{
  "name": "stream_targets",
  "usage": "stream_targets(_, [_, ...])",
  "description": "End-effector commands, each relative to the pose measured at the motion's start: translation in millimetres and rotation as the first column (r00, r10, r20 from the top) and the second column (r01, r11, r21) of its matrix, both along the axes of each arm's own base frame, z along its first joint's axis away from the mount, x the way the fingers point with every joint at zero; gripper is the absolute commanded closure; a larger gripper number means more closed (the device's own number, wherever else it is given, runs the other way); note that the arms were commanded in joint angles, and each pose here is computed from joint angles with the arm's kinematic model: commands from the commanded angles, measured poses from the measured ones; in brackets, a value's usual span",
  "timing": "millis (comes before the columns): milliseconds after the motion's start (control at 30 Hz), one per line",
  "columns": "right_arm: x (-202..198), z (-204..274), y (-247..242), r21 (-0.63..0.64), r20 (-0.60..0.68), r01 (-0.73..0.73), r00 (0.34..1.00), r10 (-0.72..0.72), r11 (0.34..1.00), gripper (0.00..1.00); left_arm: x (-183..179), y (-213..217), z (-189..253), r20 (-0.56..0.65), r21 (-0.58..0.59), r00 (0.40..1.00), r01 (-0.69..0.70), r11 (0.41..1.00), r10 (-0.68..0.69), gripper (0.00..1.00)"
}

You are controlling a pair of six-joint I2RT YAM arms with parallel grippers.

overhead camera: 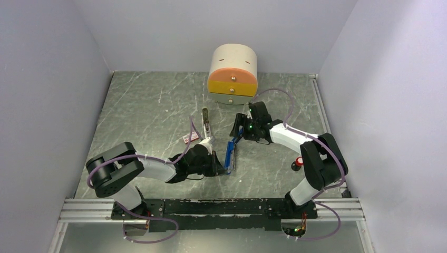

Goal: Load the staples into the stapler

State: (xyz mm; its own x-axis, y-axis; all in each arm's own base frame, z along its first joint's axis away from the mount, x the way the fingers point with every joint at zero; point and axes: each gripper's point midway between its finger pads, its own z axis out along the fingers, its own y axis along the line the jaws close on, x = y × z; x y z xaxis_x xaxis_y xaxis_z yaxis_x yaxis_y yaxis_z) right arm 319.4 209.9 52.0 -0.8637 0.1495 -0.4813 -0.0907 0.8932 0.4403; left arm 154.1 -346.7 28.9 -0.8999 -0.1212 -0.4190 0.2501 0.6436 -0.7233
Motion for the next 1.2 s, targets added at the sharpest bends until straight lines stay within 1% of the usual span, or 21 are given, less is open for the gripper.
stream_targets(0, [-13, 0, 16, 0.062, -0.002, -0.040, 0.999, 0.041, 0.997, 0.20, -17, 30, -45, -0.060, 0.169, 0.998, 0.013, 0.986, -0.003, 0.95])
stream_targets(67, [-20, -4, 19, 0.063, -0.016, -0.051, 0.999, 0.052, 0.997, 0.23, -17, 30, -44, -0.060, 0.170, 0.998, 0.011, 0.985, -0.001, 0.95])
stream_targets(100, [-23, -6, 21, 0.068, -0.021, -0.056, 0.998, 0.058, 0.996, 0.26, -17, 30, -44, -0.058, 0.173, 0.998, 0.010, 0.985, 0.000, 0.95])
stream_targets(233, [-34, -7, 26, 0.084, -0.019, -0.080, 0.996, 0.082, 0.993, 0.44, -16, 32, -44, -0.054, 0.176, 0.999, 0.003, 0.984, 0.006, 0.95])
stream_targets(300, [-37, -9, 29, 0.083, -0.022, -0.092, 0.995, 0.094, 0.992, 0.49, -15, 32, -44, -0.053, 0.175, 0.999, 0.003, 0.985, 0.006, 0.95])
stream_targets(433, [-41, -14, 34, 0.081, -0.033, -0.113, 0.993, 0.116, 0.990, 0.54, -13, 34, -44, -0.053, 0.173, 0.999, -0.001, 0.985, 0.010, 0.95])
stream_targets(633, [-41, -16, 39, 0.052, -0.037, -0.114, 0.993, 0.116, 0.992, 0.75, -12, 38, -44, -0.055, 0.175, 0.998, -0.012, 0.985, 0.022, 0.95])
stream_targets(733, [-39, -17, 40, 0.003, -0.030, -0.109, 0.994, 0.109, 0.994, 0.79, -12, 40, -44, -0.053, 0.176, 0.998, -0.018, 0.984, 0.027, 0.93])
stream_targets(833, [-38, -16, 41, -0.039, -0.014, -0.106, 0.994, 0.106, 0.994, 0.81, -11, 41, -44, -0.053, 0.173, 0.998, -0.022, 0.985, 0.032, 0.91])
stream_targets(900, [-37, -18, 39, -0.081, -0.009, -0.100, 0.995, 0.100, 0.992, 0.82, -11, 43, -44, -0.056, 0.176, 0.998, -0.026, 0.984, 0.036, 0.86])
stream_targets(1100, [-24, -17, 35, -0.233, 0.036, -0.064, 0.997, 0.075, 0.970, 0.85, -5, 54, -43, -0.047, 0.224, 0.995, -0.073, 0.972, 0.086, 0.62])
stream_targets(1167, [-18, -17, 32, -0.287, 0.047, -0.053, 0.996, 0.070, 0.957, 0.85, -4, 59, -40, -0.042, 0.238, 0.994, -0.090, 0.967, 0.103, 0.52])
